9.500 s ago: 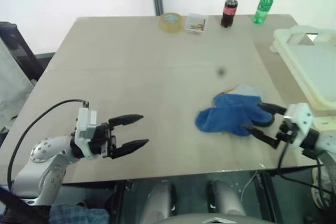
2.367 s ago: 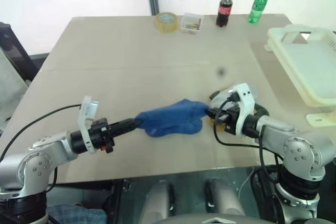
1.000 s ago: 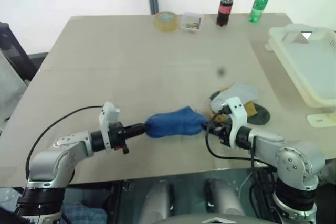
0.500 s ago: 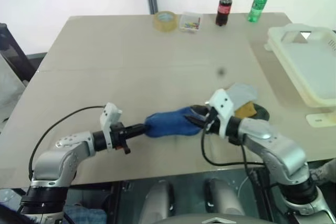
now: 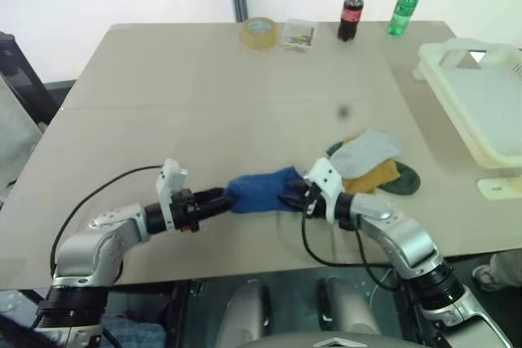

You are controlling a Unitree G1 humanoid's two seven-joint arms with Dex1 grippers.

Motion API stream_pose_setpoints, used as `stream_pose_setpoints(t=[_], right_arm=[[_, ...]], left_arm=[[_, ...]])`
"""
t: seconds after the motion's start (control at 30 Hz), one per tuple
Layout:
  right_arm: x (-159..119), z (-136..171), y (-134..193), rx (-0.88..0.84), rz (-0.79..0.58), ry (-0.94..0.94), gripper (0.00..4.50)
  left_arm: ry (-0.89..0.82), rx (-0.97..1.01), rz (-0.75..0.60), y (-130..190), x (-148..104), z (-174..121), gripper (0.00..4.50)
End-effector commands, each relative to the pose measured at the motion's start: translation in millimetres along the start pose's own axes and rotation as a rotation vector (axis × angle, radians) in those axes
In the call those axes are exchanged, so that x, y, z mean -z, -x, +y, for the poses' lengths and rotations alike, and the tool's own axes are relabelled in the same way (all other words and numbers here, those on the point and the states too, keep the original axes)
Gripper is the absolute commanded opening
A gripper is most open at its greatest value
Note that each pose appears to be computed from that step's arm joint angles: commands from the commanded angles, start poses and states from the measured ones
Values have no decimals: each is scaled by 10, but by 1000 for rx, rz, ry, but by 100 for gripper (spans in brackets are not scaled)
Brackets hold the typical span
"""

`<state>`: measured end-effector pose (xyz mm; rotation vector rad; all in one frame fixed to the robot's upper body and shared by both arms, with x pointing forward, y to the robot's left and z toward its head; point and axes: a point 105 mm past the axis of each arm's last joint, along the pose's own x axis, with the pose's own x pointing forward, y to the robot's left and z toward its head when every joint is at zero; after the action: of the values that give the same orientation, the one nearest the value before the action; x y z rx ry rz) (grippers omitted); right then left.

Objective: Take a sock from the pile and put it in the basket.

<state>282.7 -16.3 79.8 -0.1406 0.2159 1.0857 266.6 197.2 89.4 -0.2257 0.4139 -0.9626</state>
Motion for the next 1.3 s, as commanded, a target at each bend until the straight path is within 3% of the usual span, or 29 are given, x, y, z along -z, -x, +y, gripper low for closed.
stream_pose_setpoints(t=[0.03,0.07,0.33,0.5,0.6,1.07,1.3], right_arm=[[101,-21,51,10,33,-9,168],[102,-27,55,13,36,-5,168],[126,-67,58,30,46,7,168],[151,-75,50,37,58,15,168],[158,-66,42,40,59,16,168],[151,-70,43,43,64,46,168],[193,-81,73,61,88,62,168]], left_arm=[[-19,-101,-31,83,-80,135,418],[6,-102,-36,90,-81,141,445],[177,-177,-3,39,-14,270,445],[331,-174,144,-8,265,257,445],[407,-111,165,-87,313,160,445],[696,247,127,-637,217,-270,445],[796,409,-29,-583,-132,-386,445]])
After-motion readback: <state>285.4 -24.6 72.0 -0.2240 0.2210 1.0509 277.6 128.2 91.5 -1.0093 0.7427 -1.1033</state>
